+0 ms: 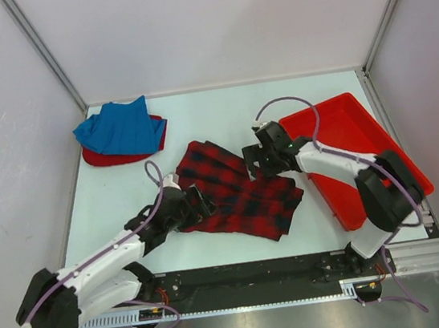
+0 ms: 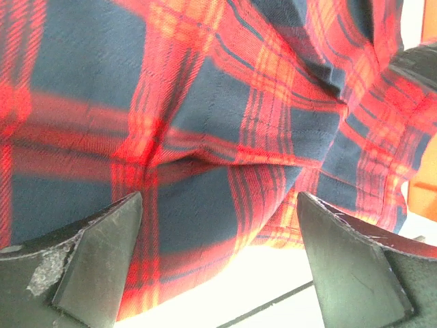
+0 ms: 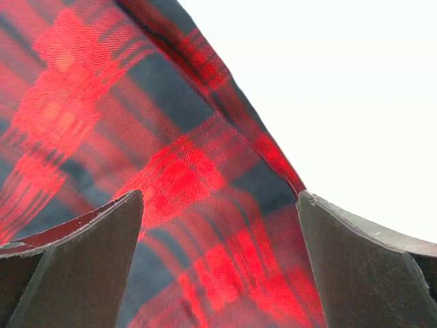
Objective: Fold and stack the skirts
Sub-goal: Fold the skirt at the center of the board.
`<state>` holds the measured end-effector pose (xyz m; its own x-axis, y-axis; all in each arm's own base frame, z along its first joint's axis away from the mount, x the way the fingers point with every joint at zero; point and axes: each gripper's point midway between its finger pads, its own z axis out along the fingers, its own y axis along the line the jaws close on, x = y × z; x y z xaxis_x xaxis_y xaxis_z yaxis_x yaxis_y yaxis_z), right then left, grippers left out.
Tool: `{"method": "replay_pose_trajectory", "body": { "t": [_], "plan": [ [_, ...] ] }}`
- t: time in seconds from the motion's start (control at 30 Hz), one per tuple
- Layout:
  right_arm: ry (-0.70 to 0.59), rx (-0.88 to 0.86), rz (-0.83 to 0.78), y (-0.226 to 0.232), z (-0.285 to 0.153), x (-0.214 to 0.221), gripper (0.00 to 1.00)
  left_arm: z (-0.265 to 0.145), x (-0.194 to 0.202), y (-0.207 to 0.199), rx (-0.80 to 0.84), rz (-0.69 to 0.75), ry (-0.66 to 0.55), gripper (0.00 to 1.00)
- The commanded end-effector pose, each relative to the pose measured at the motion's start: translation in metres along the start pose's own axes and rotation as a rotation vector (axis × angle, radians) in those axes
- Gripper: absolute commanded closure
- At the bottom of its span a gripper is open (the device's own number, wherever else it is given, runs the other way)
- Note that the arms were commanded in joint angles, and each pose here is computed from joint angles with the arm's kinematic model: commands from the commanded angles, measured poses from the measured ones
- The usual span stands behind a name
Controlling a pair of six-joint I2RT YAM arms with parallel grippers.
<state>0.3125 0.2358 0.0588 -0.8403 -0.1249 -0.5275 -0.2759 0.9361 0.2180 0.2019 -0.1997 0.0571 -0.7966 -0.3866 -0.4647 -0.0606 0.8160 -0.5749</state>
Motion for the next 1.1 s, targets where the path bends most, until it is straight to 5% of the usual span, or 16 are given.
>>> {"method": "replay_pose_trajectory", "body": {
  "t": [0.0,0.17,0.27,0.33,0.47,0.63,0.9,1.07],
  "plan": [
    [-0.184,0.077,0.021,0.001,-0.068,-0.036,0.00,-0.030,-0.031,-0.004,-0.071,0.039,-0.095,0.00],
    [-0.206,0.208,0.225,-0.015,-0.104,-0.008,0.00,-0.048,-0.093,0.008,-0.249,0.079,-0.316,0.00],
    [-0.183,0.212,0.342,-0.018,-0.111,0.024,0.00,-0.039,-0.128,0.012,-0.267,0.090,-0.346,0.00],
    [-0.171,0.206,0.403,-0.023,-0.109,0.046,0.00,-0.014,-0.127,0.001,-0.172,0.173,-0.236,0.00],
    [-0.140,0.120,0.518,-0.009,-0.094,0.079,0.00,0.014,-0.135,0.028,-0.316,0.247,-0.151,0.00],
    [-0.120,0.165,0.543,-0.016,-0.080,0.101,0.00,0.051,-0.130,0.035,-0.306,0.272,-0.058,0.02],
    [-0.054,0.185,0.536,-0.028,-0.053,0.124,0.07,0.108,-0.140,0.031,-0.270,0.280,0.008,0.32],
    [-0.026,0.222,0.533,-0.036,-0.045,0.136,0.14,0.133,-0.158,0.020,-0.244,0.310,0.014,0.33]
  ]
}}
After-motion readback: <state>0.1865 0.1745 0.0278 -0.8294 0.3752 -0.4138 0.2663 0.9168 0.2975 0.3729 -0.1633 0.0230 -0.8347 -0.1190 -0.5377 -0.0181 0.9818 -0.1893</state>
